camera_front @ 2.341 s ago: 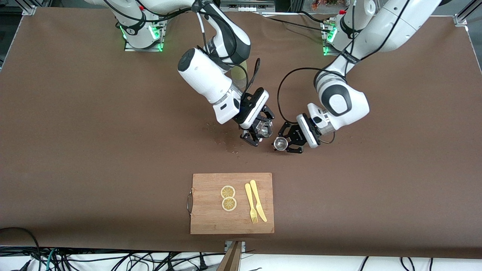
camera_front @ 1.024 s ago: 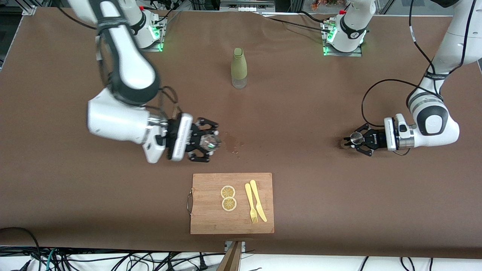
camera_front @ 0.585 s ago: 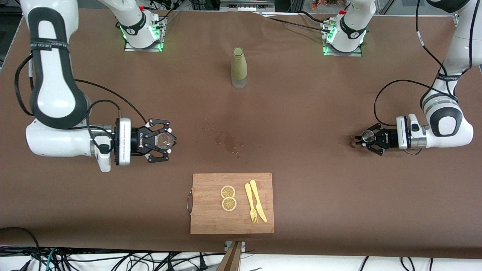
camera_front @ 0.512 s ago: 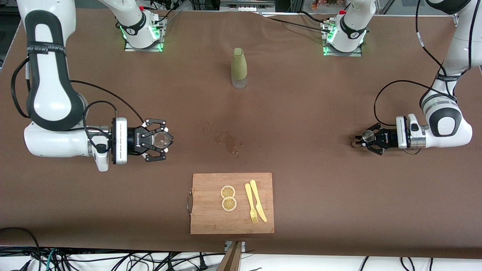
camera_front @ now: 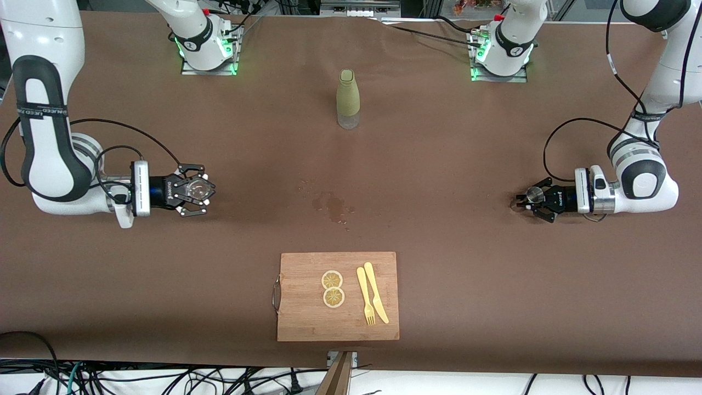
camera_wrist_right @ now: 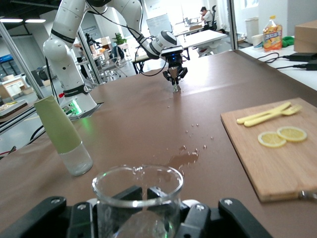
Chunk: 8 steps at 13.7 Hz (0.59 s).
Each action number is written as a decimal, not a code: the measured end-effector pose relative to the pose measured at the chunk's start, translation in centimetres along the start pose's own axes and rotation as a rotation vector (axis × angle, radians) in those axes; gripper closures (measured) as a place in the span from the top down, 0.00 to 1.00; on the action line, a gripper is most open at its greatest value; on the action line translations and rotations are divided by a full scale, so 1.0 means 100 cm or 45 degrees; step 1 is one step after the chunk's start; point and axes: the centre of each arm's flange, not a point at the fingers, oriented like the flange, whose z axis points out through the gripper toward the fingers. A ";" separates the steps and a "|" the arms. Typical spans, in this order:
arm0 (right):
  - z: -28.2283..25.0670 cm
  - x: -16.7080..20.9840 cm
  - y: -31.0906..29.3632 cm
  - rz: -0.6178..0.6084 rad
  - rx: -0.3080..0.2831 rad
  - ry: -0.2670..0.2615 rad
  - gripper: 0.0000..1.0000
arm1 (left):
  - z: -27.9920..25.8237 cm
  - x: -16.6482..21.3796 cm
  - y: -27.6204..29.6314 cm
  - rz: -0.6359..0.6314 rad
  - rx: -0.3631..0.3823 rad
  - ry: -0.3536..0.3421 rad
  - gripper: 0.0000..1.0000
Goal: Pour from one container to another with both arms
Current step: 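Lower the jigger with the left gripper while the right gripper sets down the cup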
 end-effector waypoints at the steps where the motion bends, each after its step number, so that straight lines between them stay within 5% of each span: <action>1: -0.007 -0.020 -0.007 0.022 -0.015 0.014 0.12 | 0.000 -0.001 0.000 -0.004 -0.002 0.008 0.22; 3: -0.016 -0.057 -0.017 0.069 -0.042 0.021 0.12 | -0.001 -0.003 0.001 -0.009 -0.004 0.016 0.22; 8: -0.015 -0.112 -0.004 0.119 -0.209 -0.041 0.12 | 0.001 -0.016 0.007 -0.038 -0.007 0.021 0.67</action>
